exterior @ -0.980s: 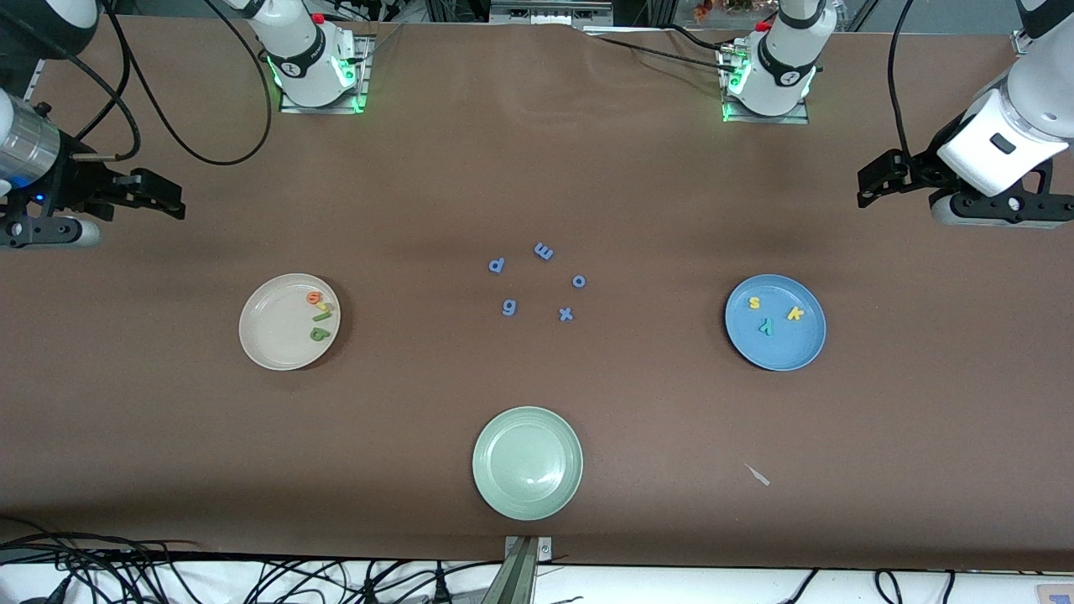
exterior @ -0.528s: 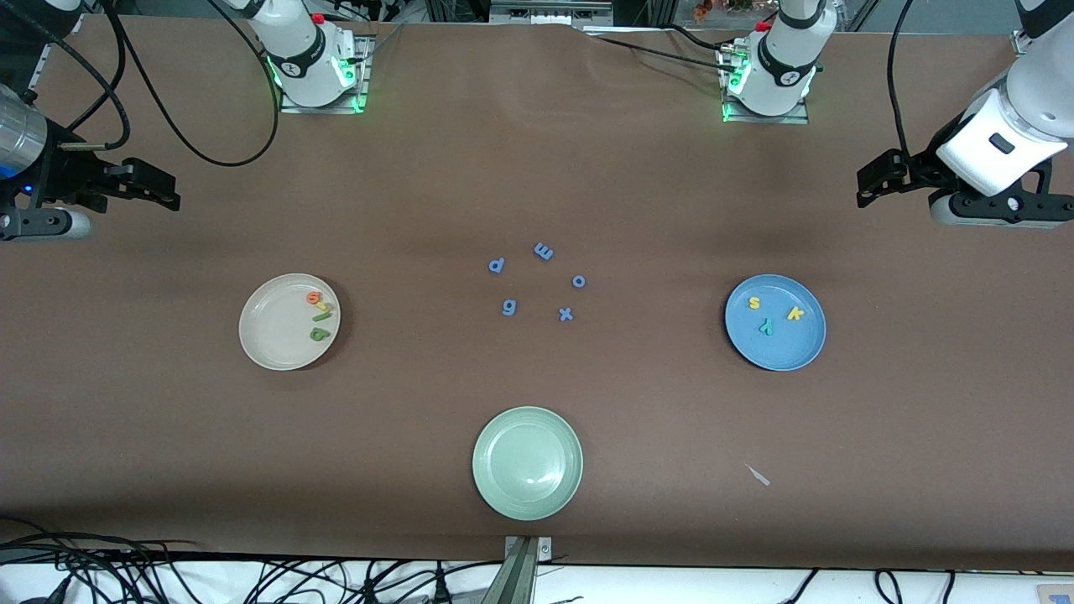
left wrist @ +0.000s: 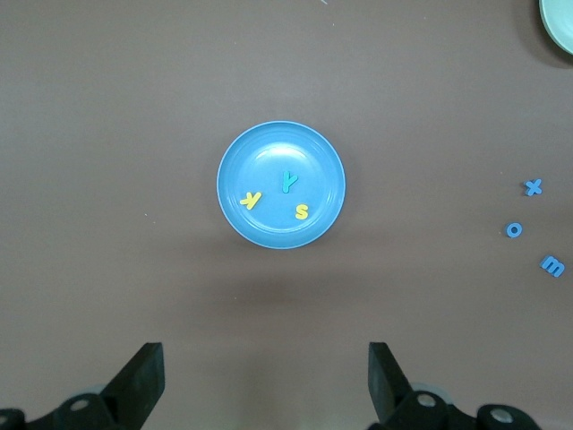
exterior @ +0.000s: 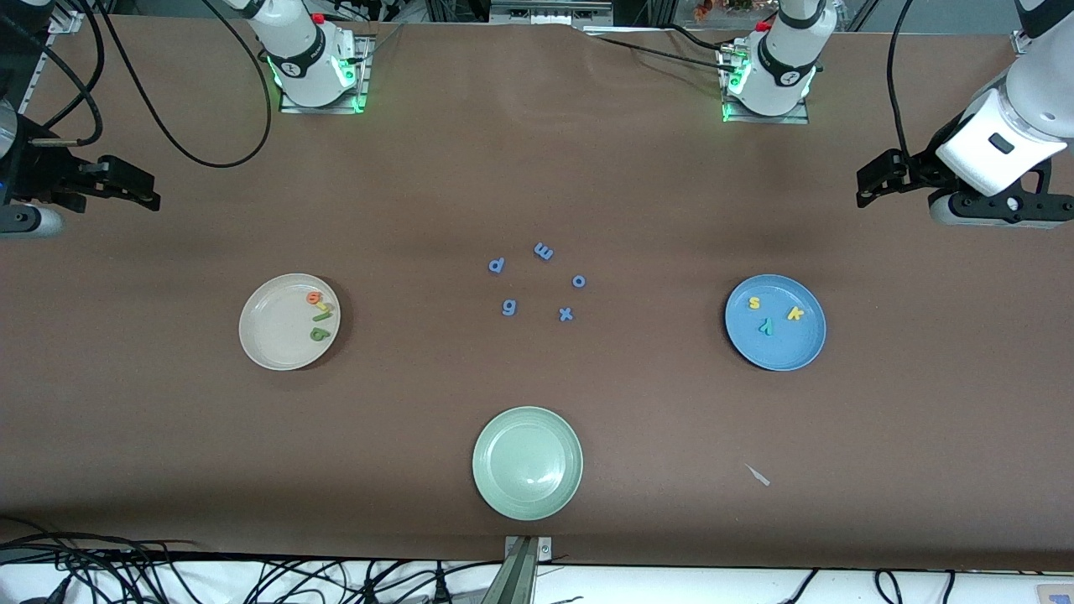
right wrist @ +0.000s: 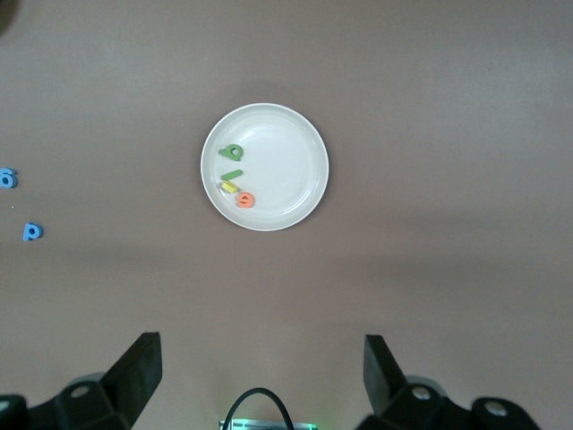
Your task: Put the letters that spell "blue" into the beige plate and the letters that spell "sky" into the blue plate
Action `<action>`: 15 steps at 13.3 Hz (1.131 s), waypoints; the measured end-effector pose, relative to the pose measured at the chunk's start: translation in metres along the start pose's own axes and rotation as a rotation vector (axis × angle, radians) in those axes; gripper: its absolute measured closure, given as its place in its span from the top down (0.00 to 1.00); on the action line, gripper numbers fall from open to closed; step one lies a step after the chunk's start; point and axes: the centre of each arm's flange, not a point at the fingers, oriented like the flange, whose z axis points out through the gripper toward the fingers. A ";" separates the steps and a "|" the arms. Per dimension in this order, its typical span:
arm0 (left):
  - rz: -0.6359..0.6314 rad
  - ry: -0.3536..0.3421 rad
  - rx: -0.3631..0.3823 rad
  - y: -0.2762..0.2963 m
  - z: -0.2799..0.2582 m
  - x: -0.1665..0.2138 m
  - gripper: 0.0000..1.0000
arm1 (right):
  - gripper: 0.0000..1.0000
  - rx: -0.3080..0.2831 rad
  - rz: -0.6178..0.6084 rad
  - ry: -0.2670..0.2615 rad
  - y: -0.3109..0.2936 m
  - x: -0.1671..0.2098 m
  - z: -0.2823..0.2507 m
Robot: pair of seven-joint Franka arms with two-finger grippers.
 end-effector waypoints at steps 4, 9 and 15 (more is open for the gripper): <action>0.001 0.000 0.000 0.001 0.000 0.000 1.00 | 1.00 0.000 0.003 0.003 0.002 0.000 -0.003; 0.002 0.000 0.000 0.001 0.000 0.000 1.00 | 1.00 0.000 0.003 0.002 0.001 0.000 -0.002; 0.004 0.001 0.000 0.002 0.000 0.000 1.00 | 1.00 0.000 0.002 0.000 0.001 0.001 -0.001</action>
